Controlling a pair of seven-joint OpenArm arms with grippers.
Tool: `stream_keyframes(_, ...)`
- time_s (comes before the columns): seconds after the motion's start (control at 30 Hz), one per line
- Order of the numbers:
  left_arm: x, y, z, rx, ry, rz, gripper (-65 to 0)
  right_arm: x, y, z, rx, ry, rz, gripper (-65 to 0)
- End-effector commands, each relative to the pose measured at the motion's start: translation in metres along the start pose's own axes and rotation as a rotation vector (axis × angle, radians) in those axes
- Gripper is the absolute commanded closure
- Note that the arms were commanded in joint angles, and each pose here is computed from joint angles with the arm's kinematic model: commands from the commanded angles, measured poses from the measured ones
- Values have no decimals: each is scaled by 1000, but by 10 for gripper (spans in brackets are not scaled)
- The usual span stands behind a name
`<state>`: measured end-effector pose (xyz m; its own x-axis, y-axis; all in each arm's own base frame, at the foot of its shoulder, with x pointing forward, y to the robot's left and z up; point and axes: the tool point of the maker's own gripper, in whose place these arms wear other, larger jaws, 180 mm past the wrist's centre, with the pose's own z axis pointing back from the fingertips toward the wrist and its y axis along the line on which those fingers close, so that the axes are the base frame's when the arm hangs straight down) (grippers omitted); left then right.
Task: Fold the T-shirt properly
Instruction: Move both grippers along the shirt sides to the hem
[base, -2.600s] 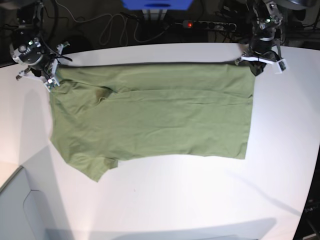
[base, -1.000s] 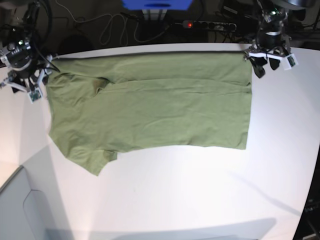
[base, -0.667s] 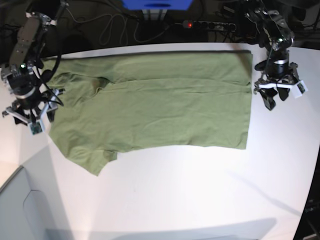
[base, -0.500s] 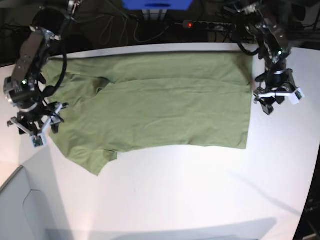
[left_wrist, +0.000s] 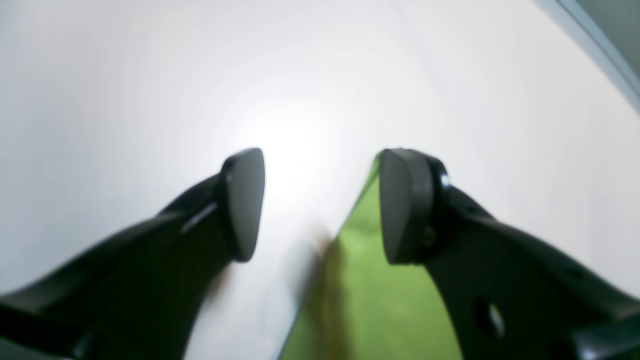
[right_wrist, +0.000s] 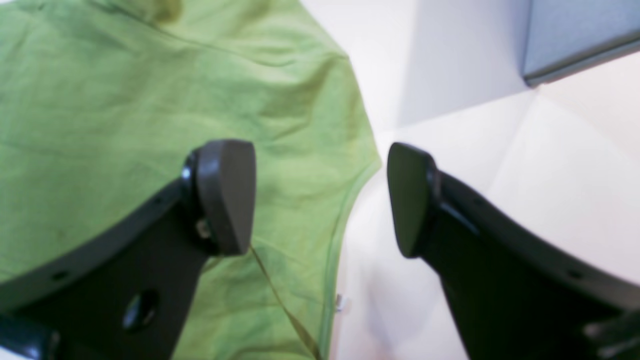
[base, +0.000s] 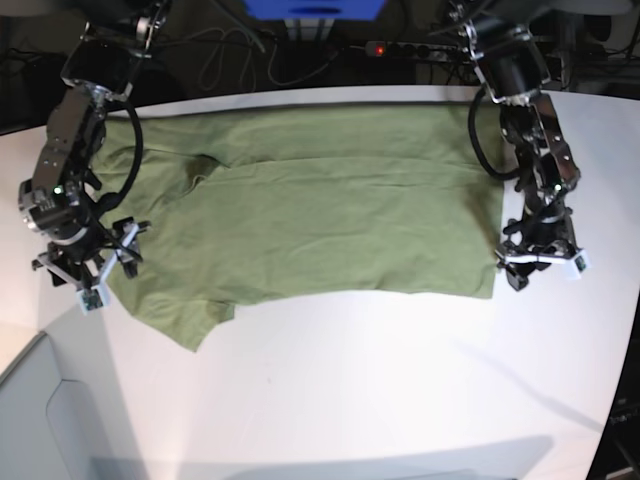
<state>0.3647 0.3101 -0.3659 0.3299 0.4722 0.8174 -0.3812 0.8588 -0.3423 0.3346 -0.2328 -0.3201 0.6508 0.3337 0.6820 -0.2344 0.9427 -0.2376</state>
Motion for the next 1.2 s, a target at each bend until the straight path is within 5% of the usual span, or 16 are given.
stream_keyframes(0.0, 18, -6, -5, -19, -46, -20, -351, 15, -6, 4, -11, -48, 20, -396)
stream_keyframes(0.63, -16, -33, -55, -37, 17, -96, -345, 2, -7, 5, -12, -16, 29, -394)
stream_keyframes(0.73, -17, -33, -55, -33, 19, -117, -252, 4, -9, 5, -15, -22, 30, -394)
stream_keyframes(0.9, -18, -33, -55, -32, 21, -114, 0, 5, -9, 5, -16, -23, 30, -394)
stream_keyframes(1.17, -17, -35, -53, -37, 18, -117, 0, 21, -11, -1, -10, -50, 22, -396)
